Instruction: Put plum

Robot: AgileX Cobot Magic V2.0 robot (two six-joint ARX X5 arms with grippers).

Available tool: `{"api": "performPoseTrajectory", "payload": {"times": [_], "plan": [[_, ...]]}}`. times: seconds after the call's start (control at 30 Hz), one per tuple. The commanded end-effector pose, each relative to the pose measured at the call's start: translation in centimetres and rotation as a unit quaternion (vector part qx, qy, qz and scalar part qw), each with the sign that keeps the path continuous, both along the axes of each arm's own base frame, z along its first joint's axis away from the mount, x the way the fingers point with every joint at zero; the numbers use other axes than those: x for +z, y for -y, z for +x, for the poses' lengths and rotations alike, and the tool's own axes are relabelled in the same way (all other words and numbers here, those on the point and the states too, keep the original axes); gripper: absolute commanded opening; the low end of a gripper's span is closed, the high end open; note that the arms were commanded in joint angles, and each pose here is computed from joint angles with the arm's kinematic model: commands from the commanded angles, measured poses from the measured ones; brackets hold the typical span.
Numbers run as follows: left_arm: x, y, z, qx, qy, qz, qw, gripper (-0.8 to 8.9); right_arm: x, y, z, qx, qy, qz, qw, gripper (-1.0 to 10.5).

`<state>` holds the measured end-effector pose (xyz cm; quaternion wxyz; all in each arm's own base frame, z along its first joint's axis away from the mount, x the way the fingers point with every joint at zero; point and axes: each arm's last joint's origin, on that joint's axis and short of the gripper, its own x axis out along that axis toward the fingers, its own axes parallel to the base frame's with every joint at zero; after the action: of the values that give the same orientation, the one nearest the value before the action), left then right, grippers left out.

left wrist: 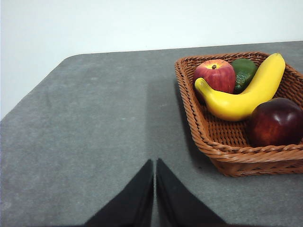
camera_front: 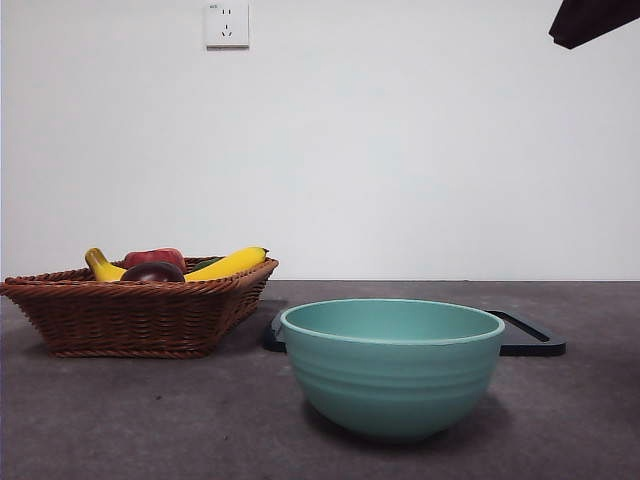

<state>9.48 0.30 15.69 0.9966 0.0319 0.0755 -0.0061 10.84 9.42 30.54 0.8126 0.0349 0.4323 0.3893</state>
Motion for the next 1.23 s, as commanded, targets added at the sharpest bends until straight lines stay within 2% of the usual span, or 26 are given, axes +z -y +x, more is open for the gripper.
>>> {"api": "performPoseTrajectory", "payload": {"times": [0.03,0.7,0.83,0.9,1.0,1.07,1.17,1.2,1.23], "plan": [[-0.8,0.0,0.1,0.003,-0.013,-0.007,1.000,0.08,0.4,-0.2,0.1,0.007,0.010,0.004,1.000,0.0],[-0.8,0.0,0.1,0.003,-0.013,-0.007,1.000,0.08,0.4,-0.2,0.0,0.007,0.011,0.005,1.000,0.1],[-0.8,0.0,0.1,0.003,-0.013,-0.007,1.000,0.08,1.0,1.0,-0.2,0.000,0.059,0.003,0.998,0.0],[-0.8,0.0,0.1,0.003,-0.013,-0.007,1.000,0.08,1.4,1.9,-0.2,-0.021,0.085,0.006,0.996,0.1],[-0.8,0.0,0.1,0.003,-0.013,-0.007,1.000,0.08,2.3,4.0,-0.4,-0.081,0.144,0.015,0.986,0.1],[-0.8,0.0,0.1,0.003,-0.013,-0.007,1.000,0.08,2.9,5.3,-0.7,-0.130,0.186,0.006,0.974,0.0],[-0.8,0.0,0.1,0.003,-0.013,-0.007,1.000,0.08,3.4,7.0,-1.1,-0.198,0.251,-0.029,0.947,0.1],[-0.8,0.0,0.1,0.003,-0.013,-0.007,1.000,0.08,3.3,7.5,-1.2,-0.220,0.271,-0.041,0.936,0.1],[-0.8,0.0,0.1,0.003,-0.013,-0.007,1.000,0.08,3.1,8.0,-1.3,-0.248,0.298,-0.053,0.920,0.1]]}}
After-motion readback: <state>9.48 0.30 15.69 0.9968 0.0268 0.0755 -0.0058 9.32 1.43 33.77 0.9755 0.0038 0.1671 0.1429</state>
